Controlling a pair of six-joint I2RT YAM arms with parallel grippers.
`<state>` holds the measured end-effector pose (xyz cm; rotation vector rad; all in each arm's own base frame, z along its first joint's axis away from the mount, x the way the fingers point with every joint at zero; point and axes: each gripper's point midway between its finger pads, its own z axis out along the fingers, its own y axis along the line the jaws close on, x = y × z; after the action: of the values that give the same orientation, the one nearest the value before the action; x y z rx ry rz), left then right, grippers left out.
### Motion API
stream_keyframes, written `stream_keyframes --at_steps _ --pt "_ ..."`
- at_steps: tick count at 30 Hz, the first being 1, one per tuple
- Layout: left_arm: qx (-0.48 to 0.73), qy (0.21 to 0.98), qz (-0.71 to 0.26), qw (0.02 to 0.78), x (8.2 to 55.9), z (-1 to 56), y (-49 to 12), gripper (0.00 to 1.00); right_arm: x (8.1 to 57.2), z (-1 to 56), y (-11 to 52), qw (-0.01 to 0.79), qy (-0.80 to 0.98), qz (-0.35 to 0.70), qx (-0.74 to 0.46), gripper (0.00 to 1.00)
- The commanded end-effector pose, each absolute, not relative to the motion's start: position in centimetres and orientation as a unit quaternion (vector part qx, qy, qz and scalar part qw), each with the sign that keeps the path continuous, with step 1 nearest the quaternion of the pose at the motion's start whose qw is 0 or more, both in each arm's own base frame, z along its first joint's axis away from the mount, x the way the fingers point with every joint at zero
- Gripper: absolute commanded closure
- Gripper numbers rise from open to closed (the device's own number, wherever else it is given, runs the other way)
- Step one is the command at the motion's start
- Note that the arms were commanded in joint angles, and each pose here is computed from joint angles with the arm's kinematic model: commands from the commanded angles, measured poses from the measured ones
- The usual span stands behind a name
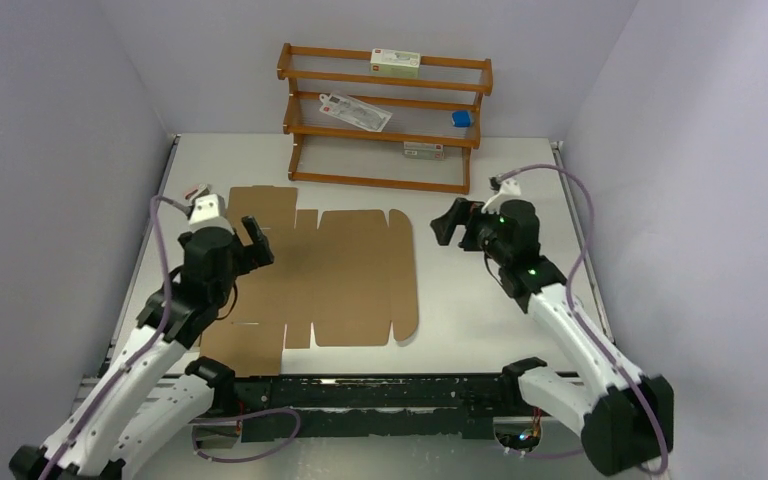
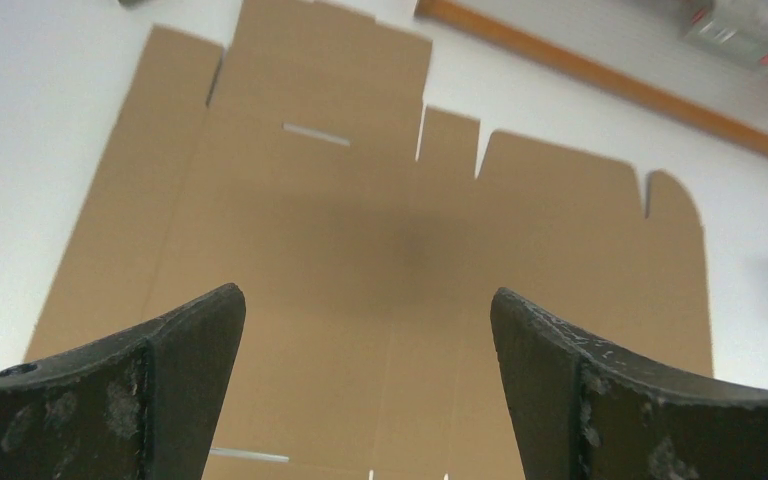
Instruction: Fold the paper box
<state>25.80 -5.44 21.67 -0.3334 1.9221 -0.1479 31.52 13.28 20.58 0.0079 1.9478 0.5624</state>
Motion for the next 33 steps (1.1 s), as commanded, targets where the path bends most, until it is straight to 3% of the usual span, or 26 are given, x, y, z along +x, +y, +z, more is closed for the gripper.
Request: stream_keyframes --at_steps 1,12,27,33 --pt "-0.153 0.84 -0.085 0.513 26.3 18.6 -7.1 0.02 33.1 18.1 16.6 0.493 0.816 0.302 -0.015 0.0" --pt "-0.209 0.872 -0.095 0.431 26.6 11.0 -8.6 0.02 38.4 9.8 19.8 0.411 0.853 0.323 -0.017 0.0" --pt "-0.202 0.889 -0.099 0.398 26.3 8.1 -9.4 0.02 41.1 5.0 22.3 0.359 0.861 0.361 -0.009 0.07" --pt "-0.203 0.89 -0.104 0.394 26.0 8.1 -9.5 0.02 40.9 3.7 23.1 0.337 0.856 0.391 0.003 0.2"
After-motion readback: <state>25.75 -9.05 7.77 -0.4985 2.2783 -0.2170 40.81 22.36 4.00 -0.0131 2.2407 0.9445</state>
